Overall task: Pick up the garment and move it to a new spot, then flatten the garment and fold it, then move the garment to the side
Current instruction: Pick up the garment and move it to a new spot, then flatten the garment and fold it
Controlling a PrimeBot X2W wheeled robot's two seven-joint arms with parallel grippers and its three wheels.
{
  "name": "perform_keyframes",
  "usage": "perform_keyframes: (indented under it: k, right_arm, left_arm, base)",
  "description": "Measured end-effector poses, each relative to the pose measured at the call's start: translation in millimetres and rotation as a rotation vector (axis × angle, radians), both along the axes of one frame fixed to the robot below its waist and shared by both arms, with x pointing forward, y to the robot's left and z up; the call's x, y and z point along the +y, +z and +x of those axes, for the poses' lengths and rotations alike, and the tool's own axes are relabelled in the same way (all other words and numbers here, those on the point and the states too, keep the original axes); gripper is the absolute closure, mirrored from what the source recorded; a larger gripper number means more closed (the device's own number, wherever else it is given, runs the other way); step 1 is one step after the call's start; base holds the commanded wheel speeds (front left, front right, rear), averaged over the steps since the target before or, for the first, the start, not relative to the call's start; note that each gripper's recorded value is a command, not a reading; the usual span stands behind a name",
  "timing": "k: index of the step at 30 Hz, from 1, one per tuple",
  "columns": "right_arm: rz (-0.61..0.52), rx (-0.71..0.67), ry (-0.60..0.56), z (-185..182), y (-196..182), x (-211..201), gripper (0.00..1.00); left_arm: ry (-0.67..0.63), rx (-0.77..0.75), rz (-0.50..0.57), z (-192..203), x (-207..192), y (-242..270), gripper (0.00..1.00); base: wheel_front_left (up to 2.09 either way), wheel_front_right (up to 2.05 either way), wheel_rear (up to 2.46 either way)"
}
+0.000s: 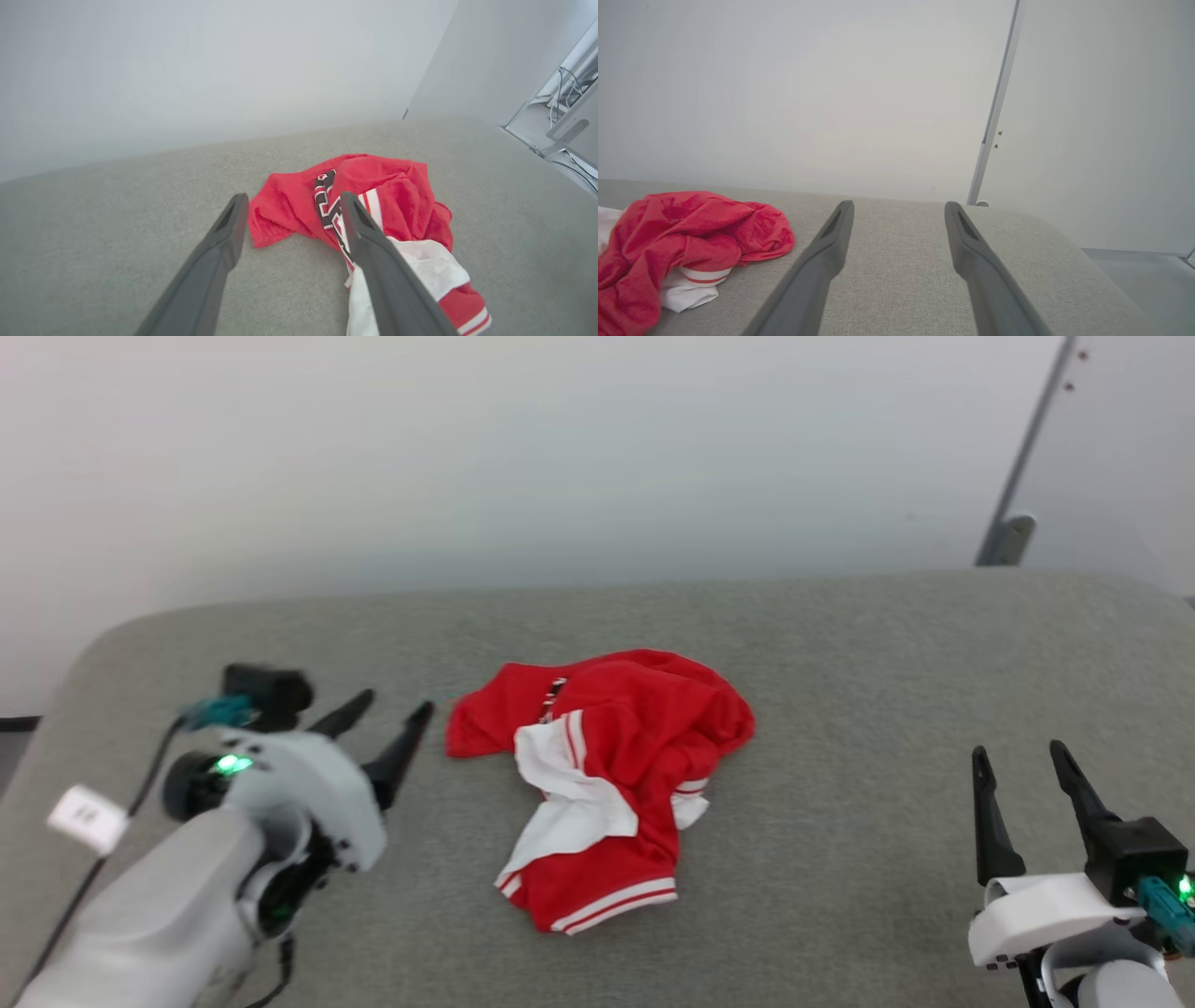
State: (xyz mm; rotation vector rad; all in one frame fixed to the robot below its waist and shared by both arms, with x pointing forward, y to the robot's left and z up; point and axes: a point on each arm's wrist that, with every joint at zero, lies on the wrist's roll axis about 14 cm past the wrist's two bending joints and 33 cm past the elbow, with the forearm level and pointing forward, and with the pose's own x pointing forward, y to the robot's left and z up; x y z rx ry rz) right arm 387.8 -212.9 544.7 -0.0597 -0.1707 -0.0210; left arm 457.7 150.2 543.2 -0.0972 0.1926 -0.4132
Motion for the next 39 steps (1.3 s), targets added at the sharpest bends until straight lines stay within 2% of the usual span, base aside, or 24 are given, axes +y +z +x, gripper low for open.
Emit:
perform_keyframes:
  k: [8,20,28,39]
  right_arm:
    - [-0.017,-0.019,0.041,2.7,6.1,15.4,0.00]
    - [-0.030,-0.043,0.099,8.9,14.3,37.2,0.00]
    - [-0.025,-0.044,0.111,9.4,14.2,41.6,0.00]
    - [-0.024,-0.040,0.114,10.1,12.7,42.5,0.00]
  left_arm:
    - [0.201,-0.120,-0.002,-26.1,79.5,13.7,0.00]
    - [0.455,-0.239,-0.030,-74.3,163.0,35.7,0.00]
    - [0.549,-0.276,-0.060,-103.8,187.3,30.3,0.00]
    - [0.585,-0.298,-0.058,-119.6,198.2,23.6,0.00]
  base:
    - [0.00,0.00,0.00]
    - [0.00,0.00,0.00]
    - [0.00,0.00,0.00]
    - [0.00,0.00,0.00]
